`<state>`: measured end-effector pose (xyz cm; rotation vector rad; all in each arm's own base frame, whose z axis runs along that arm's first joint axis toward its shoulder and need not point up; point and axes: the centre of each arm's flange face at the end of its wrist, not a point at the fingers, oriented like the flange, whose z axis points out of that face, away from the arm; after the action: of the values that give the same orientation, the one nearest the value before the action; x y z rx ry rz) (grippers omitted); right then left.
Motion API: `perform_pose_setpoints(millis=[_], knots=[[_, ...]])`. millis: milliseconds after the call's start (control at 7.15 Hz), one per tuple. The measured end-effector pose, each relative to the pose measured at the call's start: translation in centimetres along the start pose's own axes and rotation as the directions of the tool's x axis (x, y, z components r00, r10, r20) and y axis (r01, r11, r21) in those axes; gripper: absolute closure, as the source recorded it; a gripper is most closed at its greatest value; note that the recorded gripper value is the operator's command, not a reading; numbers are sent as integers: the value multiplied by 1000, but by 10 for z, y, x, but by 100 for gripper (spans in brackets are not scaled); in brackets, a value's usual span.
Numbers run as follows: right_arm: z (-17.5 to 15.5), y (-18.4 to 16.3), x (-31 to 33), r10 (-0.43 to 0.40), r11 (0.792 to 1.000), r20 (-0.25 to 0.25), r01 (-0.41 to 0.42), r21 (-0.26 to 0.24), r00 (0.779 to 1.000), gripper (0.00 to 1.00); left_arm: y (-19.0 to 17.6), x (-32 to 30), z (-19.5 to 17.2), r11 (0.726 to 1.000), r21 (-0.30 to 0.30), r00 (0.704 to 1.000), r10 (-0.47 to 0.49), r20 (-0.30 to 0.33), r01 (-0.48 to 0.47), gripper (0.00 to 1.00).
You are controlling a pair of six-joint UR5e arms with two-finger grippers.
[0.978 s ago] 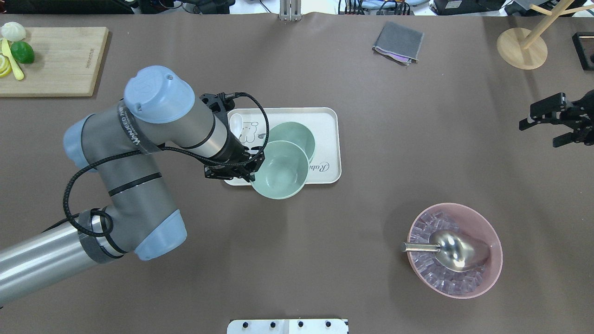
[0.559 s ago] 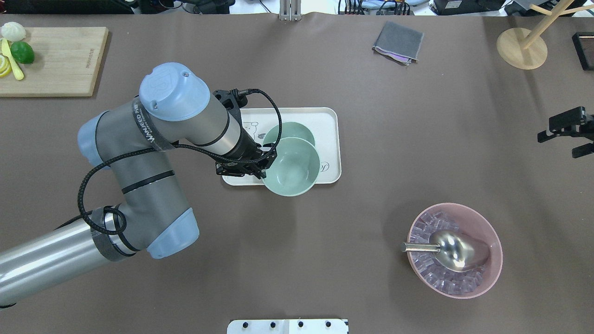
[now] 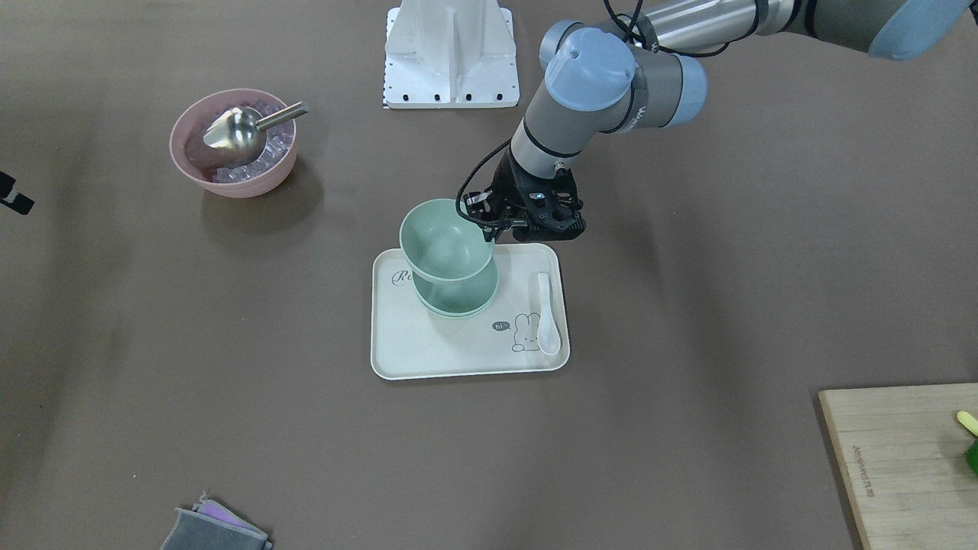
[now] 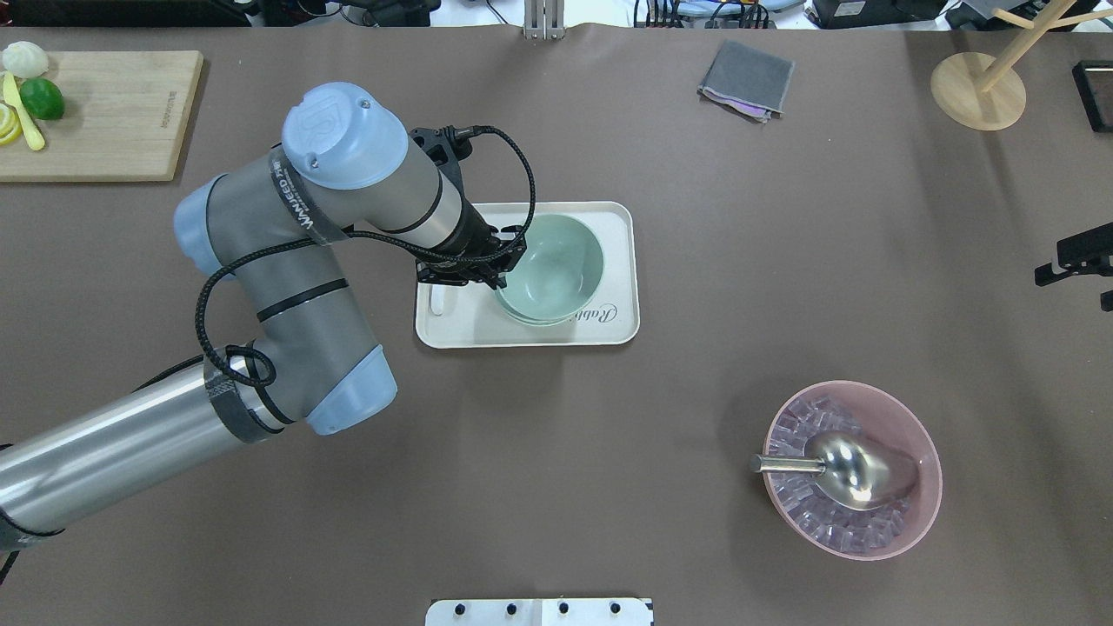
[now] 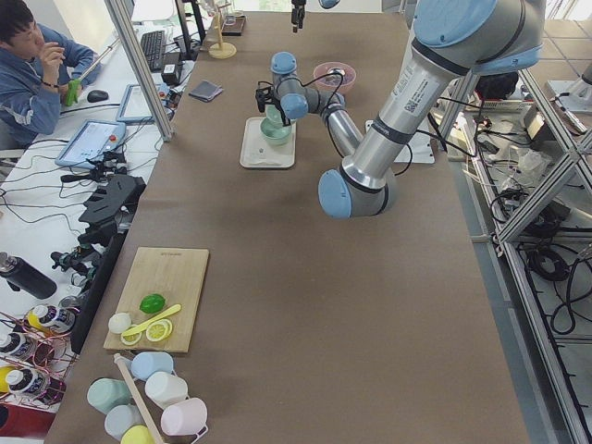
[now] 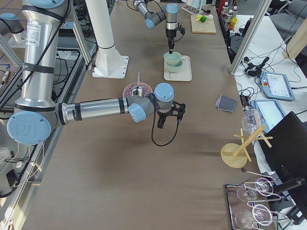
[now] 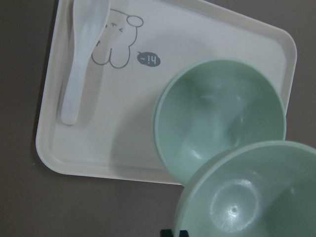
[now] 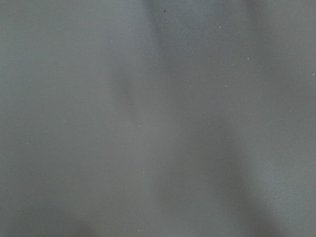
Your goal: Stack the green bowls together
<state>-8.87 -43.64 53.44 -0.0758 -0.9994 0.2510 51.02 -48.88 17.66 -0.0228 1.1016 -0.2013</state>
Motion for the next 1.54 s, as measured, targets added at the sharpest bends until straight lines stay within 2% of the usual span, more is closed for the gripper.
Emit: perform_pose_setpoints(millis=[140,419,559,699,839,978,1118,1258,1398,1538], knots=[[0,0,0,0,1000,-1,0,0,1000,0,-7,0,2,1000,9,1000,3,-2,-3,2],[0,-1,-1,-2,1000,0,2,1,1000,0,-37,-16,-16,1000,2,1000,21,-1,-21,2],[0,-1,-2,-3,1000,1,3,1,1000,0,-55,-36,-36,999,-31,1000,21,-10,-21,2],[0,-1,-1,-1,1000,-1,1,2,1000,0,-67,-69,-66,998,-55,999,18,-28,-19,2],[-1,-1,4,-4,1000,-5,4,7,1000,0,-68,-116,-101,998,-52,999,16,-35,-18,2],[-3,-1,12,-19,1000,-12,19,10,1000,0,-61,-172,-131,999,-37,999,40,-5,-40,2],[-3,0,25,-46,999,-24,46,11,999,0,-55,-240,-157,994,-16,992,110,66,-109,2],[-4,2,40,-76,997,-36,77,11,996,0,-51,-319,-182,976,-6,962,216,165,-218,2],[-6,5,55,-111,994,-46,111,11,993,0,-47,-401,-206,941,-33,906,333,259,-337,2],[-8,6,75,-150,988,-62,151,14,987,0,-47,-482,-232,899,-86,842,433,322,-429,2]])
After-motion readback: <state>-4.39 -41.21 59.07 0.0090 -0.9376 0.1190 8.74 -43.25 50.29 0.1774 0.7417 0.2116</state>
